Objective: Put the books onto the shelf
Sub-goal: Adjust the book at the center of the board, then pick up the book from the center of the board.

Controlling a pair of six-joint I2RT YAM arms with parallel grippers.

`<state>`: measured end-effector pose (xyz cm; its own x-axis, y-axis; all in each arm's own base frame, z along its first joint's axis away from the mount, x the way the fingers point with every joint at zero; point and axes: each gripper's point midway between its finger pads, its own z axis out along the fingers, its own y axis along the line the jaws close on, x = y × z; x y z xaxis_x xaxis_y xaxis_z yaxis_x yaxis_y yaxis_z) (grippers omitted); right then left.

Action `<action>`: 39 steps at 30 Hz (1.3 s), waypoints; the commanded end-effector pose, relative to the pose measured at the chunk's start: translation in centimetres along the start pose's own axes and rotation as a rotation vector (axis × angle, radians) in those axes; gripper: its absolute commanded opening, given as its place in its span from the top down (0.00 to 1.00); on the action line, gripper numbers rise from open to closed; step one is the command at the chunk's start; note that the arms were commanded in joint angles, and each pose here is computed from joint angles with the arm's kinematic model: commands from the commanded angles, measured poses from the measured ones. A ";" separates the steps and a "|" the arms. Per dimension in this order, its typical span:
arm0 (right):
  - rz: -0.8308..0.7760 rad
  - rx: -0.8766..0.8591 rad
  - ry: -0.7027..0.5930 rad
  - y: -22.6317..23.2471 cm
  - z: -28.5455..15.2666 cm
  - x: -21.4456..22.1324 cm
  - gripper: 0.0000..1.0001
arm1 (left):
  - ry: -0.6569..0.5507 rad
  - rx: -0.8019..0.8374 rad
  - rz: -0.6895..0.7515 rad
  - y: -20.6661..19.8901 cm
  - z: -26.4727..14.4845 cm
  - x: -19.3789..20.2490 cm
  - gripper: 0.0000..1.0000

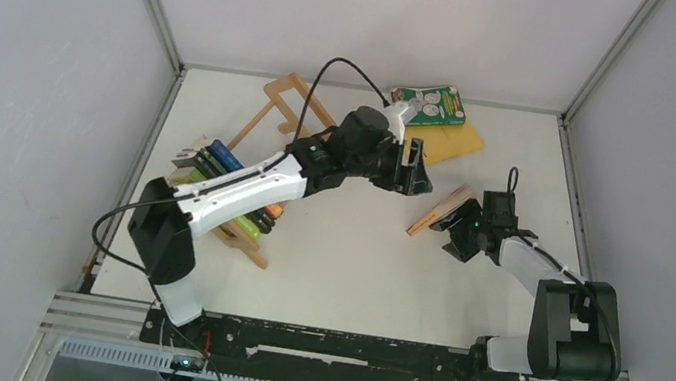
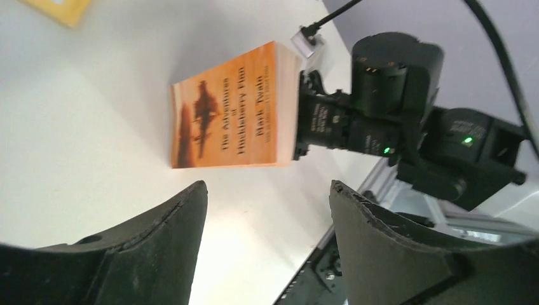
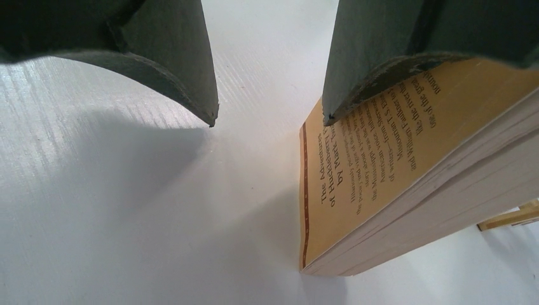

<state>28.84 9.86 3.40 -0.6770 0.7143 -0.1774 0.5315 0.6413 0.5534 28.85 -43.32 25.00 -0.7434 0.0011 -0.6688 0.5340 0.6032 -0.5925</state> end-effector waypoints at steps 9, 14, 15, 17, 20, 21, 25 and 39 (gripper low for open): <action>-0.029 -0.065 -0.051 2.2 -0.6 -1.7 0.32 | -0.066 -0.100 0.263 4.5 -1.0 3.7 0.25; -0.029 -0.064 -0.052 2.1 -0.6 -1.8 0.32 | -0.070 -0.149 0.309 5.3 0.4 5.0 0.24; -0.030 -0.065 -0.053 2.2 -0.7 -1.7 0.32 | -0.075 -0.161 0.315 5.5 0.7 5.0 0.24; -0.031 -0.067 -0.053 2.2 -0.7 -1.7 0.32 | -0.082 -0.166 0.325 5.7 1.2 5.2 0.24; -0.030 -0.068 -0.054 2.3 -0.7 -1.8 0.32 | -0.089 -0.174 0.347 5.9 1.9 5.5 0.23; -0.031 -0.069 -0.054 2.3 -0.7 -1.8 0.32 | -0.086 -0.177 0.353 6.0 2.0 5.6 0.23; -0.038 -0.058 -0.053 2.5 -0.6 -1.8 0.32 | -0.116 -0.159 0.365 5.5 2.9 5.1 0.22; -0.049 -0.057 -0.058 3.3 -0.6 -2.1 0.32 | -0.108 -0.021 0.377 2.1 3.1 4.8 0.19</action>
<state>30.25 10.25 4.85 -0.6786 0.7048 -0.2068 0.5004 0.6498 0.5722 27.79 -43.05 16.05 -0.5065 0.1838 -0.8424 0.7021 0.6551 -0.2791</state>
